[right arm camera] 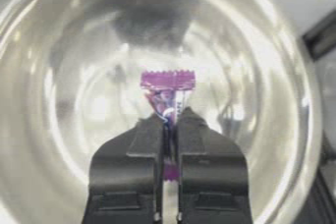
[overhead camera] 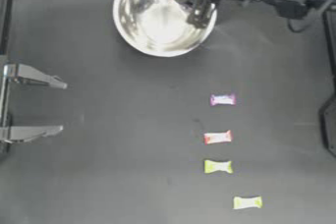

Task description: Put candies in bowl

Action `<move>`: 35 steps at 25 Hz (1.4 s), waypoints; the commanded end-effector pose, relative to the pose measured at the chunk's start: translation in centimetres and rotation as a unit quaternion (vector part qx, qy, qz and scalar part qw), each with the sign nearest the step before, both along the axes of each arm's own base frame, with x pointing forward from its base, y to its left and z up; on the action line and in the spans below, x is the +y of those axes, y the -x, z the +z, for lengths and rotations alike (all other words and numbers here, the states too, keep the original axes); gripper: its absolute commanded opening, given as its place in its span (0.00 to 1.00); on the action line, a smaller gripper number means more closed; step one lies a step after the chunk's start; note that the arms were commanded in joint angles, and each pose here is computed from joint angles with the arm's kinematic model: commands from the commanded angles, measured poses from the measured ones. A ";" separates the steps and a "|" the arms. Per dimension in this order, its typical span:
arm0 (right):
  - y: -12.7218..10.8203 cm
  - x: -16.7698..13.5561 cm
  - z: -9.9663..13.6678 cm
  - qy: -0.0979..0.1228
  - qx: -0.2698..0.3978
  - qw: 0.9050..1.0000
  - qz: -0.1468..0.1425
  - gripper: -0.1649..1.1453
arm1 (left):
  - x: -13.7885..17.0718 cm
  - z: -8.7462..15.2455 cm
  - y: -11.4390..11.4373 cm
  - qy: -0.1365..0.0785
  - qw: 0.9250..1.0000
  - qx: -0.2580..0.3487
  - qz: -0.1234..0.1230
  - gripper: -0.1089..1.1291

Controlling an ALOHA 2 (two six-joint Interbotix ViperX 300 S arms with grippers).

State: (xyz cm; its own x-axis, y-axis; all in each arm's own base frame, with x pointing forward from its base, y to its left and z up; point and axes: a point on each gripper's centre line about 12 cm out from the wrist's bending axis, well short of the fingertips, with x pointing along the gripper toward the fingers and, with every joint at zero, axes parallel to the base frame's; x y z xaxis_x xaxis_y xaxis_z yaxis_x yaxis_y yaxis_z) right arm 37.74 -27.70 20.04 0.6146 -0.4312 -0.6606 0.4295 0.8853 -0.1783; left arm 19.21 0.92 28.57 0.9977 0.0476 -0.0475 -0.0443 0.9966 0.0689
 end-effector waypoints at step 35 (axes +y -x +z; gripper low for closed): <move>3.3 9.1 6.3 -0.049 0.044 0.993 0.101 0.84 | 0.2 0.2 -0.3 0.001 1.000 -0.001 0.005 0.92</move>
